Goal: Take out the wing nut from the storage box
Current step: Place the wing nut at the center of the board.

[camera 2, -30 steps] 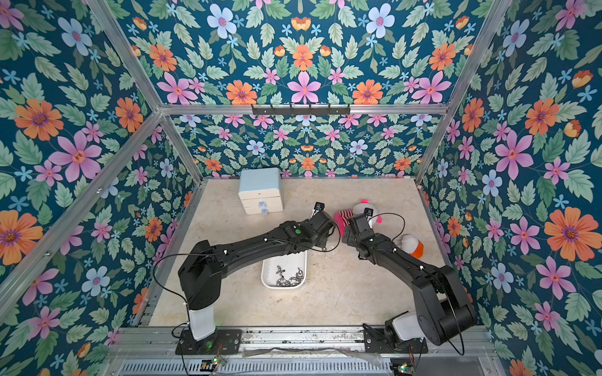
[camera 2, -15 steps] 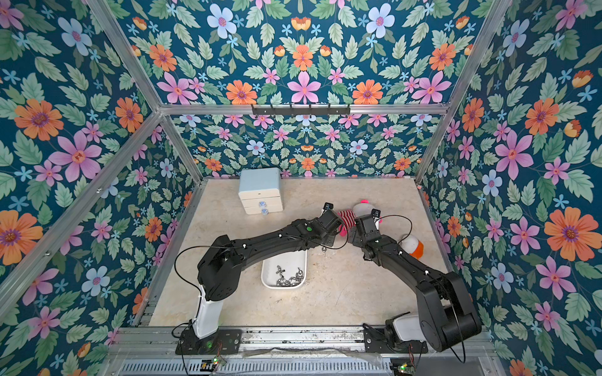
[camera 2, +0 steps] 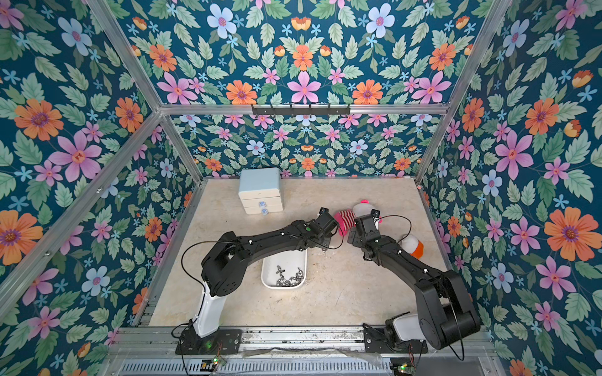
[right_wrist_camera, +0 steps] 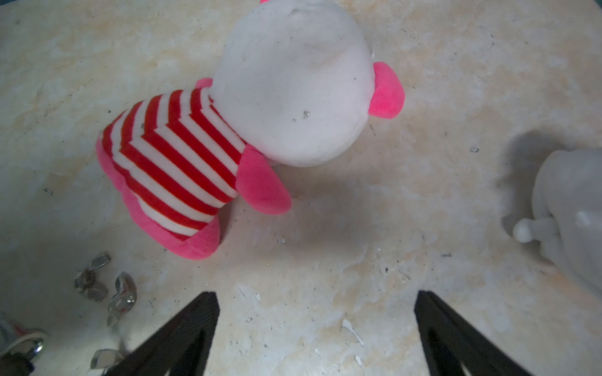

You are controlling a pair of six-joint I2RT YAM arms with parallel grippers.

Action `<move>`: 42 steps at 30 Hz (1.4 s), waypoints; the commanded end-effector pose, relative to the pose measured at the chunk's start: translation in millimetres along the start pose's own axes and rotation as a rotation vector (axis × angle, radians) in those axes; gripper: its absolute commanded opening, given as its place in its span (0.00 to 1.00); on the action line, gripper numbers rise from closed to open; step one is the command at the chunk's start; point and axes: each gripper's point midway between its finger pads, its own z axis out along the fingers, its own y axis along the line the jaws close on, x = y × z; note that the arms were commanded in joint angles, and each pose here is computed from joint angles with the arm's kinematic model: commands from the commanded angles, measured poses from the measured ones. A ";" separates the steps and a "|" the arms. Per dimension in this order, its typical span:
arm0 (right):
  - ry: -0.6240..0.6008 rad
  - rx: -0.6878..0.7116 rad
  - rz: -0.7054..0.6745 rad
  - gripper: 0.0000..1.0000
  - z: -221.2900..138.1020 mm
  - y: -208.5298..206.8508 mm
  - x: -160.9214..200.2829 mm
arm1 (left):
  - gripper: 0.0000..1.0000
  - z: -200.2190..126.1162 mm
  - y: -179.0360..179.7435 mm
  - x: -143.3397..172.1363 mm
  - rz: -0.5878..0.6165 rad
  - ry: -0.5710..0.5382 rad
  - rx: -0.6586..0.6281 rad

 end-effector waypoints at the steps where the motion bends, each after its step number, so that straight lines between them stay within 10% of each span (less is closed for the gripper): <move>1: -0.002 -0.012 0.002 0.99 0.6 3.4 -1.6 | 0.00 2.1 -5.5 2.2 -0.010 0.010 0.026; 42: -0.011 -0.028 0.005 0.99 -3.1 4.0 -2.3 | 0.14 15.4 5.9 38.9 -0.030 0.107 -0.018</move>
